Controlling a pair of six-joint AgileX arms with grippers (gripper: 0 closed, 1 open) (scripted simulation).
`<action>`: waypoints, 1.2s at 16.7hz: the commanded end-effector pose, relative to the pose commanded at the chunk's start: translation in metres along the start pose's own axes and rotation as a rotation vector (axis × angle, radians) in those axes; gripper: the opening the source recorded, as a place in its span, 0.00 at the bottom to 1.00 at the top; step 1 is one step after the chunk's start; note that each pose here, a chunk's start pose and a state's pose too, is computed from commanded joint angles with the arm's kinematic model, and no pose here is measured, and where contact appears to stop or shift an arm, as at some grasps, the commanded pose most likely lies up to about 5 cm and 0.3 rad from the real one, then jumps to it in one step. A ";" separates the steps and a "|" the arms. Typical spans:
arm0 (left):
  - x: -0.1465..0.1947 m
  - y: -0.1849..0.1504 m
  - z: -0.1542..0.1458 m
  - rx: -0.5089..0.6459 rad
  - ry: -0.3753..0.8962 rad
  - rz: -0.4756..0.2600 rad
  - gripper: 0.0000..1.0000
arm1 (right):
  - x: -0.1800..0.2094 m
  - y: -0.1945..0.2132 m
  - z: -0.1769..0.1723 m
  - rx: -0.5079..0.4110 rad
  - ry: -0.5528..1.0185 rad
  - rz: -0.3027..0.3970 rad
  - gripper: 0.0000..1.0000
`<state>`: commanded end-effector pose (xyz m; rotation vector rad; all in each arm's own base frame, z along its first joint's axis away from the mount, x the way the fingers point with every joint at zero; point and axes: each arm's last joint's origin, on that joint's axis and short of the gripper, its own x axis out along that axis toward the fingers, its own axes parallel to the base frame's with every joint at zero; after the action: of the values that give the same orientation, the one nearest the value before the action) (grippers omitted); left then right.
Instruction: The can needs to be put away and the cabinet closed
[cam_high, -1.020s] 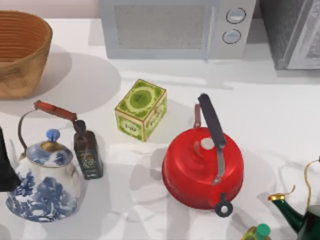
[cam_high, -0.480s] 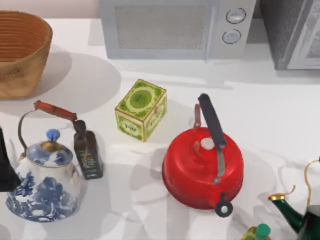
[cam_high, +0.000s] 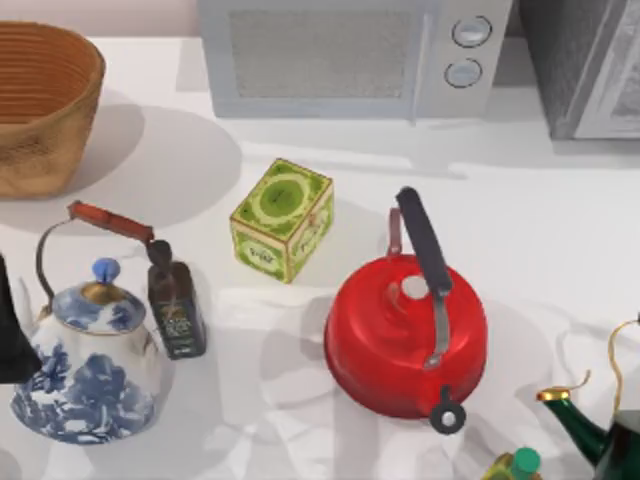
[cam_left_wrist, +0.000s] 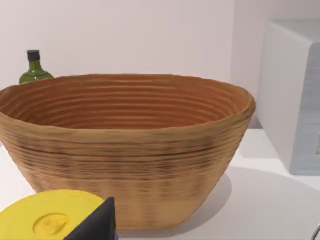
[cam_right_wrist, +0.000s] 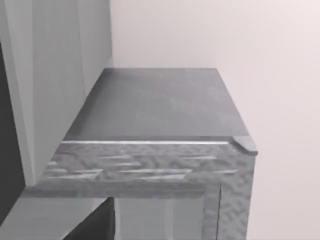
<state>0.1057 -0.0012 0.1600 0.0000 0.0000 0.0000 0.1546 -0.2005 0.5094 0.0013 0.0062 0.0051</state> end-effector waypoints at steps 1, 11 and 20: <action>0.000 0.000 0.000 0.000 0.000 0.000 1.00 | 0.000 0.000 0.000 0.000 0.000 0.000 1.00; 0.000 0.000 0.000 0.000 0.000 0.000 1.00 | 0.091 0.096 0.003 0.063 0.007 0.124 1.00; 0.000 0.000 0.000 0.000 0.000 0.000 1.00 | 0.104 0.257 0.001 0.056 0.019 0.121 1.00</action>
<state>0.1057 -0.0012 0.1600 0.0000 0.0000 0.0000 0.2576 0.0574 0.5096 0.0573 0.0251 0.1258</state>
